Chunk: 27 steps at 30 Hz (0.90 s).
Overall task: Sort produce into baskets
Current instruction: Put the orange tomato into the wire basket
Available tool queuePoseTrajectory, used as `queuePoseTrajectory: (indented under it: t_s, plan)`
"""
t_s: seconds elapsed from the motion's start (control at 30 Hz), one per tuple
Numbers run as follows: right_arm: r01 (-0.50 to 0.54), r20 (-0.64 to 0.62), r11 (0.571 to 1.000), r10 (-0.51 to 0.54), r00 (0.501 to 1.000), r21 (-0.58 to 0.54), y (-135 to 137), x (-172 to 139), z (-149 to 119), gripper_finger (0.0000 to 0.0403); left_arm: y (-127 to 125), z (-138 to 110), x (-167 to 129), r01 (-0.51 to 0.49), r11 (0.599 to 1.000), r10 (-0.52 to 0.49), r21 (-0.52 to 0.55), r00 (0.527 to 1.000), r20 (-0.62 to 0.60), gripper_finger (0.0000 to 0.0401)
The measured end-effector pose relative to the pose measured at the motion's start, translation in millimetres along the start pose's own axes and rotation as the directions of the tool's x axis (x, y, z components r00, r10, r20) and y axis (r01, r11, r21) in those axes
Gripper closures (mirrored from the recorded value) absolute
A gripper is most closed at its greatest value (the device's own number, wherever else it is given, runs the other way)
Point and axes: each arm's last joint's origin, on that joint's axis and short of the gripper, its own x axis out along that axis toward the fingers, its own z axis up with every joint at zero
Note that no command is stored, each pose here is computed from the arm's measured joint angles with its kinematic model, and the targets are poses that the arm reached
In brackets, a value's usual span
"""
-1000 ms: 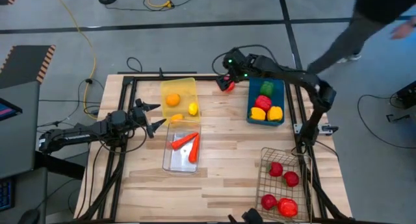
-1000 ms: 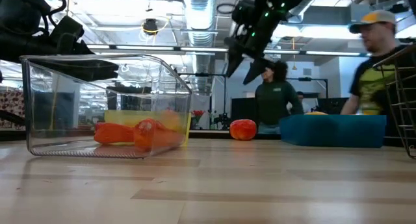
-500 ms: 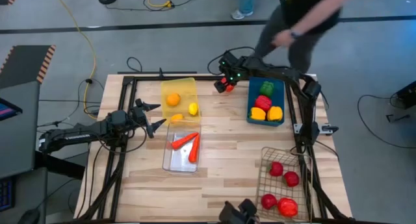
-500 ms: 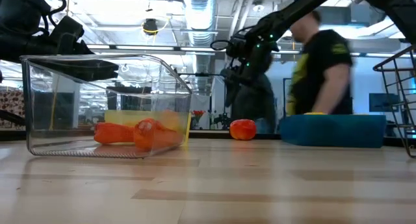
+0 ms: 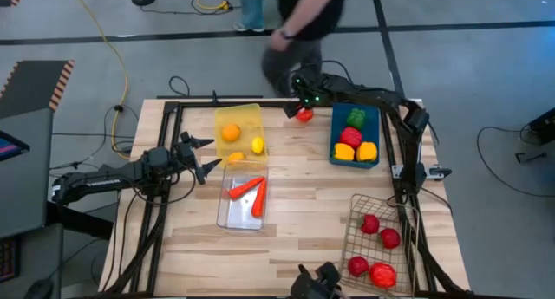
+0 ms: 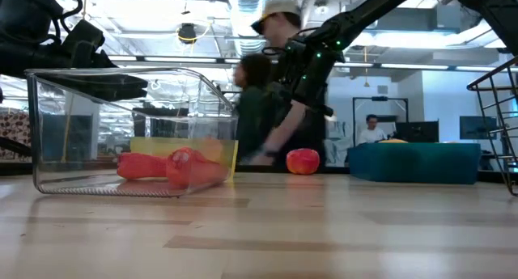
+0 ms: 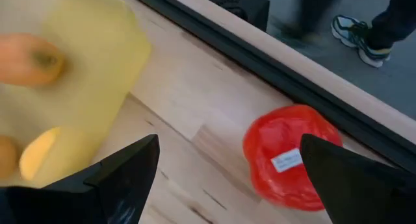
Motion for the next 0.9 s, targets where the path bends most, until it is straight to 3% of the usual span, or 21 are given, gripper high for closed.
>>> queuePoseTrajectory:
  t_s: [0.13,0.27,0.7,0.9]
  plan:
    - [-0.010,0.016,1.000,0.010,1.000,-0.002,3.3,-0.1,0.7,0.0003,0.0,0.0,0.0,0.000,1.000,0.000,0.000,1.000,0.000,0.0042]
    - [0.010,0.016,0.996,-0.011,1.000,0.084,4.4,-0.2,-0.5,0.0003,0.0,0.0,0.0,0.000,1.000,0.000,0.000,1.000,0.000,0.0042]
    - [0.256,0.087,0.953,-0.272,0.958,0.162,29.7,-2.9,-15.7,0.0003,0.0,0.0,0.0,0.000,1.000,0.000,0.000,1.000,0.000,0.0042]
    - [0.289,0.060,0.937,-0.305,0.950,0.194,30.8,-3.6,-20.7,0.0003,0.0,0.0,0.0,0.000,1.000,0.000,0.000,1.000,0.000,0.0042]
